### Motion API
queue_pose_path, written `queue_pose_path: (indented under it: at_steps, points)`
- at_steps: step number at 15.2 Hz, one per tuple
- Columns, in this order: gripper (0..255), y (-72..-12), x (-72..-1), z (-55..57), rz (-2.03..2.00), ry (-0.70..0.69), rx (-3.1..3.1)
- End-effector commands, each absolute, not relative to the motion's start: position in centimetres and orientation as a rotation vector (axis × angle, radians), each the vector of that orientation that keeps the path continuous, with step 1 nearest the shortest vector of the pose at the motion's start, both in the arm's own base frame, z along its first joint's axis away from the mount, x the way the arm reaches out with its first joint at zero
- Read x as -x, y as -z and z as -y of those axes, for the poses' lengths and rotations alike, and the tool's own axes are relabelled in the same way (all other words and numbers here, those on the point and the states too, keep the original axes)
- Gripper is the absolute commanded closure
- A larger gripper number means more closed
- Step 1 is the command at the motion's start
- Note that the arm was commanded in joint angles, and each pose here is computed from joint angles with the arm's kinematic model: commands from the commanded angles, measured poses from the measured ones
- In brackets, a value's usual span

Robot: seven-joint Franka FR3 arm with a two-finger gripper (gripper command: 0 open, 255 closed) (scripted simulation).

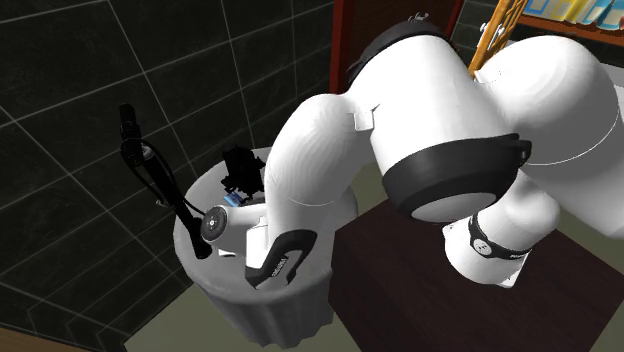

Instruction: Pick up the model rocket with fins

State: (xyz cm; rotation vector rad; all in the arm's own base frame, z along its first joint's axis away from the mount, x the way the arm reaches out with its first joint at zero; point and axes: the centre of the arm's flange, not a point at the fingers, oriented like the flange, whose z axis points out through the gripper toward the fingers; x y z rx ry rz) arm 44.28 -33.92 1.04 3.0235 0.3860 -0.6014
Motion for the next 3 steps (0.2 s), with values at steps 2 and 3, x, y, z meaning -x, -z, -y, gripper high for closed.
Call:
queue_pose_path:
  at_steps: [2,3]
  points:
    - [255,-2.30,-44.20,33.97,-0.386,0.602,-3.024]
    - [255,-2.30,-44.19,33.97,-0.386,0.602,-3.024]
